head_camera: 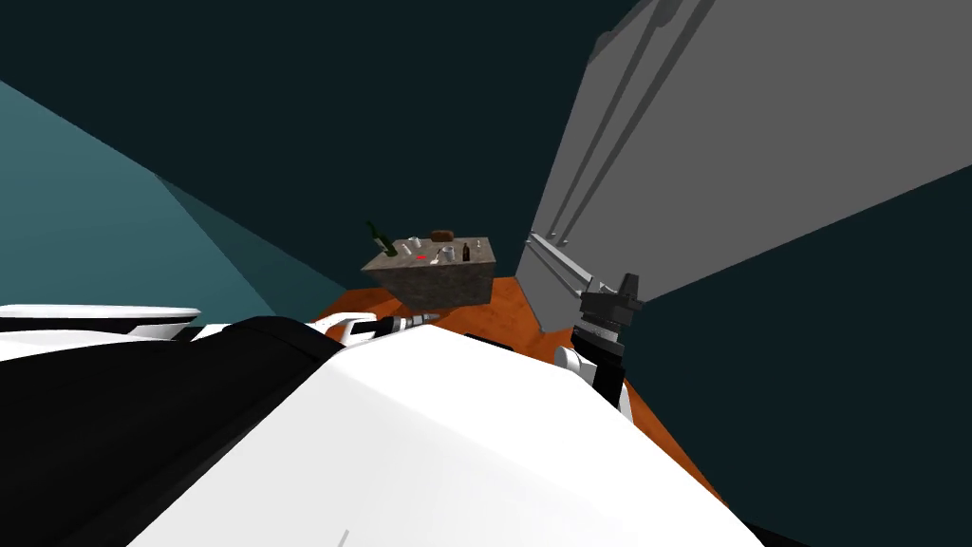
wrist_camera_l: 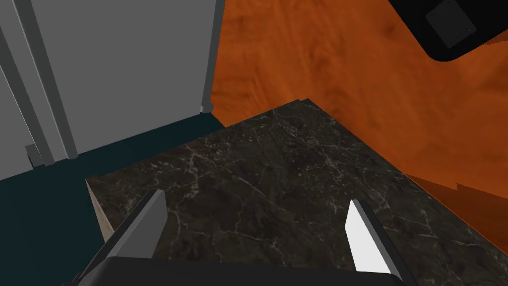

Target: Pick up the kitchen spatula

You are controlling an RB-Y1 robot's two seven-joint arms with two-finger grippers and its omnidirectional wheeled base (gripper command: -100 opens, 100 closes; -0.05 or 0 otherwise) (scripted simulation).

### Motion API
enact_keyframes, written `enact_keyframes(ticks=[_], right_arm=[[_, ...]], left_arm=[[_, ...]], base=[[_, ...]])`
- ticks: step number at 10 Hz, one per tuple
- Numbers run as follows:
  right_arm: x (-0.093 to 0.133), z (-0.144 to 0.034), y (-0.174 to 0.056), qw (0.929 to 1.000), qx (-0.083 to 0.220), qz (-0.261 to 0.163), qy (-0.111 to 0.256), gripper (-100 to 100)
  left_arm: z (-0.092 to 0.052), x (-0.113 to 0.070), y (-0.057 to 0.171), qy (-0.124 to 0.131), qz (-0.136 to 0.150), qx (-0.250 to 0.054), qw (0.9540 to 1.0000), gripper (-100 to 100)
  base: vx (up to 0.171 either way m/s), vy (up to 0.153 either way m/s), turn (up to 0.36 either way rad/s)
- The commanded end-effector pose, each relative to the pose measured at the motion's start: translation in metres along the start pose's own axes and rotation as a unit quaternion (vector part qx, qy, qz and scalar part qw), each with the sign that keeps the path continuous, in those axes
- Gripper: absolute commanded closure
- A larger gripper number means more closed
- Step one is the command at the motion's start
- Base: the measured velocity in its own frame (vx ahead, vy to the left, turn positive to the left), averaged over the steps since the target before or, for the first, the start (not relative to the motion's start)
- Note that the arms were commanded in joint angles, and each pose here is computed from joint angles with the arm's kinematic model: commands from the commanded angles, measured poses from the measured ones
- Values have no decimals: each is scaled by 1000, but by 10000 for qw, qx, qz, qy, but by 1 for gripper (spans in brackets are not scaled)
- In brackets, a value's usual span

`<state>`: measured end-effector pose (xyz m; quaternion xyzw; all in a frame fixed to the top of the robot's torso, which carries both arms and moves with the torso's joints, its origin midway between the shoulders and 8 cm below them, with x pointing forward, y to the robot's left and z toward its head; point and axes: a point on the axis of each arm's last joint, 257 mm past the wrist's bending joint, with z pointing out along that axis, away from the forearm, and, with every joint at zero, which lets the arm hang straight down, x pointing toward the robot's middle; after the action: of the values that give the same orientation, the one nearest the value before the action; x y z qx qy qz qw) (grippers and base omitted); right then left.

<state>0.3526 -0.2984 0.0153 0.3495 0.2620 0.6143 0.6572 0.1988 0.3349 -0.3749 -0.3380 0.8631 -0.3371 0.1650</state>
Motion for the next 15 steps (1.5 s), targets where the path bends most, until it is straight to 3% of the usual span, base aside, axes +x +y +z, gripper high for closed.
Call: enact_keyframes(ticks=[1, 2, 3, 4, 5, 6, 7, 8, 9, 10, 11, 12, 13, 15], right_arm=[[0, 0, 0, 10000, 0, 0, 0, 0], [0, 0, 0, 10000, 0, 1, 0, 0], [0, 0, 0, 10000, 0, 0, 0, 0], [0, 0, 0, 10000, 1, -1, 0, 0], [0, 0, 0, 10000, 0, 0, 0, 0], [0, 0, 0, 10000, 0, -1, 0, 0], [0, 0, 0, 10000, 0, 0, 0, 0], [0, 0, 0, 10000, 0, -1, 0, 0], [0, 0, 0, 10000, 0, 0, 0, 0], [0, 0, 0, 10000, 1, -1, 0, 0], [0, 0, 0, 10000, 0, -1, 0, 0], [0, 0, 0, 10000, 1, -1, 0, 0], [0, 0, 0, 10000, 0, -1, 0, 0], [0, 0, 0, 10000, 0, -1, 0, 0]], left_arm=[[-17, -13, 29, -102, -27, -437, 9990, -100], [-36, -27, 56, -210, -9, -831, 9963, -100], [-41, -31, 58, -217, 50, -889, 9958, -100], [-60, -45, 81, -332, 51, -1238, 9917, -100], [-61, -46, 81, -334, 70, -1256, 9915, -100], [-82, -61, 103, -457, 89, -1596, 9861, -100], [-82, -62, 102, -460, 99, -1596, 9861, -100], [-104, -76, 122, -582, 123, -1923, 9795, -100], [-104, -76, 122, -582, 123, -1923, 9795, -100], [-126, -90, 139, -705, 152, -2221, 9724, -100], [-126, -90, 139, -705, 152, -2221, 9724, -100], [-147, -103, 153, -824, 180, -2494, 9647, -100], [-147, -103, 153, -824, 180, -2494, 9647, -100], [-187, -126, 177, -1038, 224, -2963, 9492, -100]], base=[[78, -11, -235], [160, 5, -389], [144, 30, -99], [137, 21, -205], [98, 26, -119], [107, 23, -233], [94, 22, -118], [123, 43, -234], [115, 48, -115], [139, 55, -212], [112, 53, -104], [137, 66, -181], [121, 69, -113], [152, 92, -253]])
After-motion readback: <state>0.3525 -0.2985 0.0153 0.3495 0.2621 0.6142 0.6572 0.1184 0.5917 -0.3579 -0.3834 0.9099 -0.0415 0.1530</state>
